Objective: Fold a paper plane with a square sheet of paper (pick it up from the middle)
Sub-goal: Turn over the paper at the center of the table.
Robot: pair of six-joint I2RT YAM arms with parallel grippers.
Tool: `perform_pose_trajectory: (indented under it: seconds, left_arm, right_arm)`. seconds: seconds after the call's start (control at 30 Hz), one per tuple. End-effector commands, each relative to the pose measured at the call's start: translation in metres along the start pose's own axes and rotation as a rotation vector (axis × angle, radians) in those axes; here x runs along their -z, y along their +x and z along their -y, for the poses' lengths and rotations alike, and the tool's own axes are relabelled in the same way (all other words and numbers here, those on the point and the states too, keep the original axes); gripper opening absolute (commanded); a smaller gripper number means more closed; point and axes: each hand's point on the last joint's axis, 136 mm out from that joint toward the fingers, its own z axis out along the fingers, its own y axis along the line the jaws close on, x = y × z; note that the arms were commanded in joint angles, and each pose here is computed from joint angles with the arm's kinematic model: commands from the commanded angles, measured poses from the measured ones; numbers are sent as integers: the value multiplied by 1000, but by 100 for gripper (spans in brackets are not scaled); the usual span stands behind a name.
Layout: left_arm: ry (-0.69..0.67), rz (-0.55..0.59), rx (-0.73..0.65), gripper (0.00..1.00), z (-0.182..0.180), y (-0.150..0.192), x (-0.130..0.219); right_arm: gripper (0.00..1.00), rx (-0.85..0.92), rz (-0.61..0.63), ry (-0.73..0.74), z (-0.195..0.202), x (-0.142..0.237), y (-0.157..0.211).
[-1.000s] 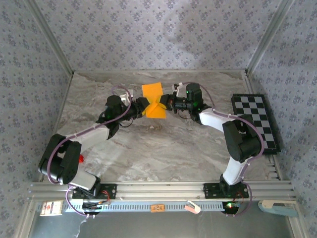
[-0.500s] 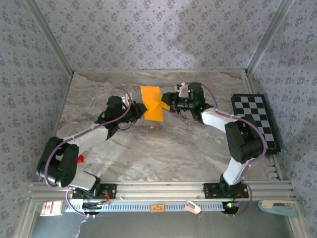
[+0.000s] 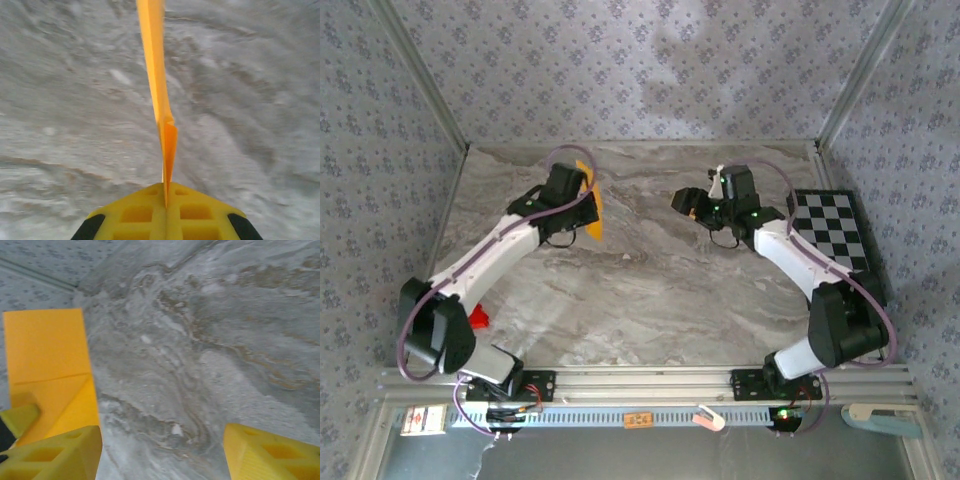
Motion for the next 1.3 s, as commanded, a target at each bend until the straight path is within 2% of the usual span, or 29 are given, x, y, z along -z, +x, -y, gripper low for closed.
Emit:
perform_pose_trajectory:
  seconds: [0.0,0.1,0.27,0.53,0.63,0.7,0.9,1.0,1.1,1.27]
  left_arm:
    - [-416,-100,-250,4,-58,20,-1]
    - [-505,-117,-325,5,-54,21,-12]
    - [-570,-154,-405,4,-42,33,-41]
    - [-388,-324,-321,8,-4,89,-102]
    - [-310,-381,-278,16,11,106,-114]
    - [-241,-409,-247,26,23,112,-117]
    - [-14,-445,-122,51,55,109,-108]
    - [122,-399,-38,61,67,86,-90]
    - [201,-327,53,66,60,61,-70]
    - [183,-187,179,77,13,28,-41]
  right_arm:
    - [67,23,25,105,20,10,-4]
    - [67,13,28,118,25,10,-3]
    - [67,-18,41,171,41,13,-3]
    - [66,-83,63,225,65,19,-1]
    - [66,-93,62,236,70,20,0]
    - [65,-99,62,242,72,21,-1]
    - [65,-106,45,245,75,17,1]
    - [62,-103,3,238,74,8,7]
    - [59,-71,-67,221,63,-9,20]
    - [55,26,-199,177,26,-48,51]
